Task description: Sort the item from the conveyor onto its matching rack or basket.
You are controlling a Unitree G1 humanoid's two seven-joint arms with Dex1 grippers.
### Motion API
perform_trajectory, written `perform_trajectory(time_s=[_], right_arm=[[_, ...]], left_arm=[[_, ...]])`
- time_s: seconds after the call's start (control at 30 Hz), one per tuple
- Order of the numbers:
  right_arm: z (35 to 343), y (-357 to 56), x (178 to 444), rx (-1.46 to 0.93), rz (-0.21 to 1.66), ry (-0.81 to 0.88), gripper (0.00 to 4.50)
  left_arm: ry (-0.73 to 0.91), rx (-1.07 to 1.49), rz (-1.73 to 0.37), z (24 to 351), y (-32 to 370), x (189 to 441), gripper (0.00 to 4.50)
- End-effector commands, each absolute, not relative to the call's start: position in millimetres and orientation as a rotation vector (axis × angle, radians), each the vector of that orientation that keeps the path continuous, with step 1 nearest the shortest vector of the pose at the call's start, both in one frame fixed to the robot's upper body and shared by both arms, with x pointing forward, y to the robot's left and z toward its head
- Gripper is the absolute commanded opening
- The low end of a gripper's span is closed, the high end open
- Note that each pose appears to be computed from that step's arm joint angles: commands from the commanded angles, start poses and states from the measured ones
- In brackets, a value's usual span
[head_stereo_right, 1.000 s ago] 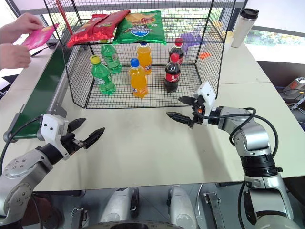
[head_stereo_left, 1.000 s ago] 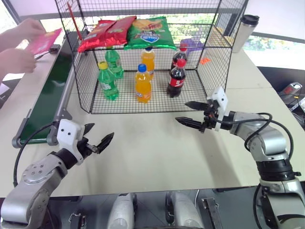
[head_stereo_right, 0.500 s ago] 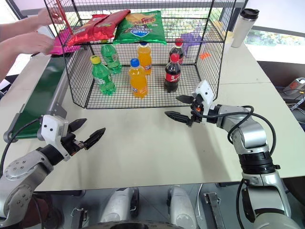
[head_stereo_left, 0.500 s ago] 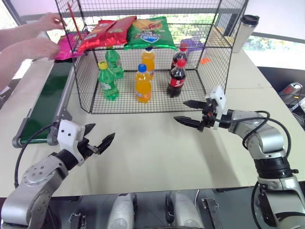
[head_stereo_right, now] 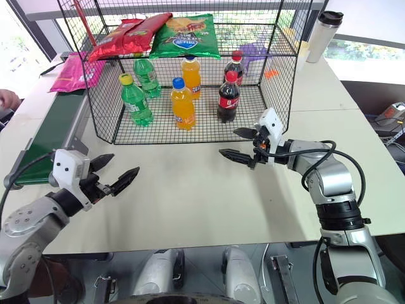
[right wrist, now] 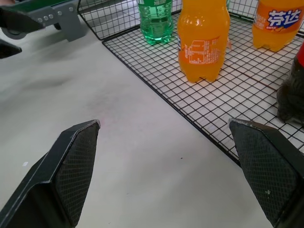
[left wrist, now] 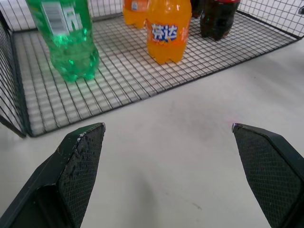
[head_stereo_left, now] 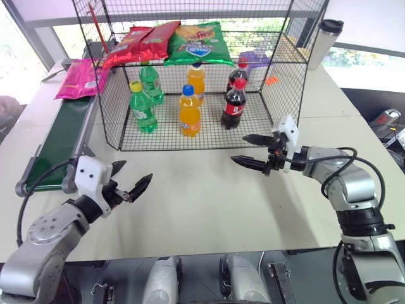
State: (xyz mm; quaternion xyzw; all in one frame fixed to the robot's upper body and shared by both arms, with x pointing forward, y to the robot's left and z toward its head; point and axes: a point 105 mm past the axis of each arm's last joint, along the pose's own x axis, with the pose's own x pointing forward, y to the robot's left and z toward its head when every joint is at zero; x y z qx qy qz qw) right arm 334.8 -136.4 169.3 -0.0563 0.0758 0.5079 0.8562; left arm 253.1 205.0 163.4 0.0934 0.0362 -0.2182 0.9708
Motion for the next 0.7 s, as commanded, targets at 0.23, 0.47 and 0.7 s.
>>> perform_trajectory(time_s=[0.23, 0.47, 0.7], right_arm=[[236.7, -109.8, 310.6, -0.102, 1.291, 0.046, 4.5], [229.3, -72.0, 300.4, -0.142, 1.43, 0.041, 4.5], [223.3, -63.3, 298.1, -0.143, 1.458, 0.041, 4.5]], left_arm=[[0.044, 1.002, -0.12, 214.2, 281.8, 216.1, 4.45], [0.07, 1.347, 0.182, 213.5, 349.8, 177.4, 4.45], [0.108, 1.434, 0.095, 179.5, 345.1, 163.5, 4.45]])
